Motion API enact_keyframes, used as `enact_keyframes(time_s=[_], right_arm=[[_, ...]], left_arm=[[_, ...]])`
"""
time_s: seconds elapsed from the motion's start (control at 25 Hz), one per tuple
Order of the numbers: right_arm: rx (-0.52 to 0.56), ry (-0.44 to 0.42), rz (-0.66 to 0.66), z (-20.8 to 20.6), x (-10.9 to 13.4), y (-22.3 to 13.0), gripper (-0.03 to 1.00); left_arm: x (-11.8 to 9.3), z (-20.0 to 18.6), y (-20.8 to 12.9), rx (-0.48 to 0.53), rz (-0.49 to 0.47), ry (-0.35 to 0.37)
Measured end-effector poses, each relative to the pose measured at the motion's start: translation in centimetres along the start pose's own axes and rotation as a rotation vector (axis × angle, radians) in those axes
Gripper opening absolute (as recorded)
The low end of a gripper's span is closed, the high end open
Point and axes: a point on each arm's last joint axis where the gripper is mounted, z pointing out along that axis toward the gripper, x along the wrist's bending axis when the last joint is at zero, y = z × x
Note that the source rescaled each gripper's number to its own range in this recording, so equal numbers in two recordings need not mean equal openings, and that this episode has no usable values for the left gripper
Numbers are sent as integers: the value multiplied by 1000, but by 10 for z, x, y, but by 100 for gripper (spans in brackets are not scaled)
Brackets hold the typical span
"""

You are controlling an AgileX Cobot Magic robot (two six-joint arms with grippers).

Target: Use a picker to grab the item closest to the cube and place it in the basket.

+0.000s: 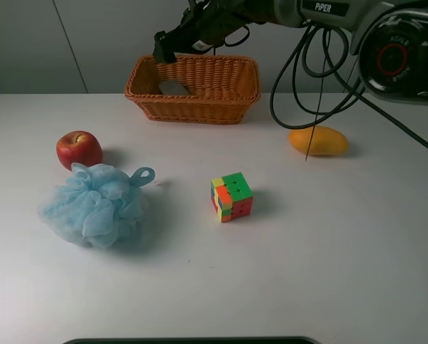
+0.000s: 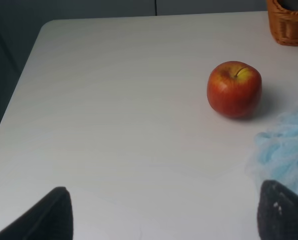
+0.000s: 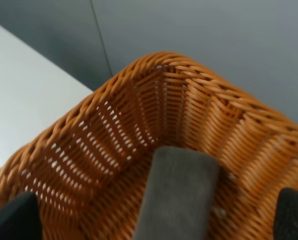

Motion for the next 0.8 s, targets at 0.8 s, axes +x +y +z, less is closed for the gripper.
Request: enact_keyframes(time_s=[0.8], right_arm=[[-69, -509, 42, -451, -75, 48, 100]], left_arm=[[0, 0, 0, 0, 0, 0]])
